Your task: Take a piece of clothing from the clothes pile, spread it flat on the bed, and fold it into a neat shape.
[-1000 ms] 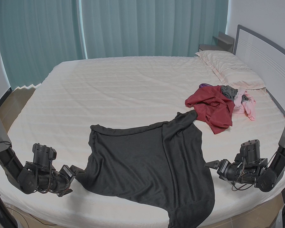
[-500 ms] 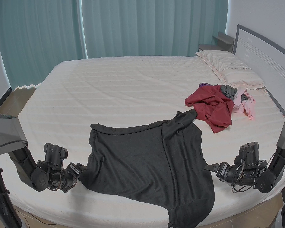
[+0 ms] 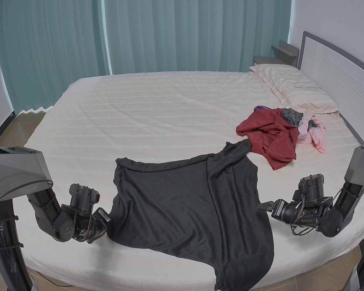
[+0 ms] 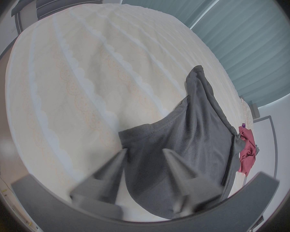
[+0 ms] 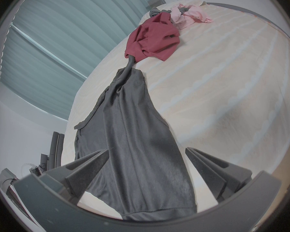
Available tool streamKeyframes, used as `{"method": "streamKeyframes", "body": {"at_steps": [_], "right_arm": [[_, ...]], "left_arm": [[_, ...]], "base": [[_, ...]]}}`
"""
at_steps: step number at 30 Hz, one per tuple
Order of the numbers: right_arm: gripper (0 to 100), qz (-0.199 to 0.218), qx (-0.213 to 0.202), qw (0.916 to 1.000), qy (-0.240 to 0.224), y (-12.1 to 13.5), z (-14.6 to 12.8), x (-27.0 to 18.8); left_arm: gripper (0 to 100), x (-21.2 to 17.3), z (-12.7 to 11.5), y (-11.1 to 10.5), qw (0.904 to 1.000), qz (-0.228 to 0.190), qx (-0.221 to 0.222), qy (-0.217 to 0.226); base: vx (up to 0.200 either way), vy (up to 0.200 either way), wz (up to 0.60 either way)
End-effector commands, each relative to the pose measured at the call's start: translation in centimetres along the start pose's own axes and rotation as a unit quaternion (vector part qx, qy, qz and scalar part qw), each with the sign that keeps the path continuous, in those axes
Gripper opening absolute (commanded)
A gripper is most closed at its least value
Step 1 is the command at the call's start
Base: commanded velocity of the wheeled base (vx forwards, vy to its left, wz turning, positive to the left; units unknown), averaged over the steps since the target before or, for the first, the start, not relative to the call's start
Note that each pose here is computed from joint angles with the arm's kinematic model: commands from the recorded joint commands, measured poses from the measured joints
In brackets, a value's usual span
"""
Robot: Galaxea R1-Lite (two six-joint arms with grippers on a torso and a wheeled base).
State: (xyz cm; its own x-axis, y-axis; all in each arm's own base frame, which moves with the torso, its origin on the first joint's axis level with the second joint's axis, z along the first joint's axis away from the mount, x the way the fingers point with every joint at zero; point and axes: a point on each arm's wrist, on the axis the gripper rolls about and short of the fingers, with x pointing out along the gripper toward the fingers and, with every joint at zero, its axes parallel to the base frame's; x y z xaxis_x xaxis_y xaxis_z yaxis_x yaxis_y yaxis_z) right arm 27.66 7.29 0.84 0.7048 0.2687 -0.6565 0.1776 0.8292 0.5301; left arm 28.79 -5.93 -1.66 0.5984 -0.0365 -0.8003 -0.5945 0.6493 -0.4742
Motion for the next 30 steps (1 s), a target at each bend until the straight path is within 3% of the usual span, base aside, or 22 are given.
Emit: {"method": "streamKeyframes", "body": {"at_steps": [1, 10, 18, 21, 30], "right_arm": [[100, -0.015, -0.016, 0.9997, 0.009, -0.5, 0.3, 2.4], [100, -0.025, -0.021, 0.9993, 0.017, 0.3, 1.6, 3.9], [100, -0.027, -0.019, 0.9994, 0.012, 0.3, 2.2, 4.7], [100, -0.031, -0.016, 0.9993, 0.011, 0.0, 2.4, 5.4], [100, -0.026, -0.018, 0.9994, 0.011, 0.7, 3.2, 6.5]], "left_arm": [[0, 0.2, 0.0, 0.5, 0.9999, 0.012, -0.004, 0.0], [0, -1.3, 0.8, 3.8, 0.997, 0.071, 0.021, -0.021], [0, -1.7, 1.7, 4.5, 0.9962, 0.081, 0.012, -0.029], [0, -2.1, 1.6, 5.4, 0.9936, 0.103, 0.041, -0.024], [0, -2.8, 1.4, 6.9, 0.9873, 0.143, 0.067, -0.018]], "base": [[0.0, 0.0, 0.0], [0.0, 0.0, 0.0], [0.0, 0.0, 0.0], [0.0, 0.0, 0.0], [0.0, 0.0, 0.0]]}}
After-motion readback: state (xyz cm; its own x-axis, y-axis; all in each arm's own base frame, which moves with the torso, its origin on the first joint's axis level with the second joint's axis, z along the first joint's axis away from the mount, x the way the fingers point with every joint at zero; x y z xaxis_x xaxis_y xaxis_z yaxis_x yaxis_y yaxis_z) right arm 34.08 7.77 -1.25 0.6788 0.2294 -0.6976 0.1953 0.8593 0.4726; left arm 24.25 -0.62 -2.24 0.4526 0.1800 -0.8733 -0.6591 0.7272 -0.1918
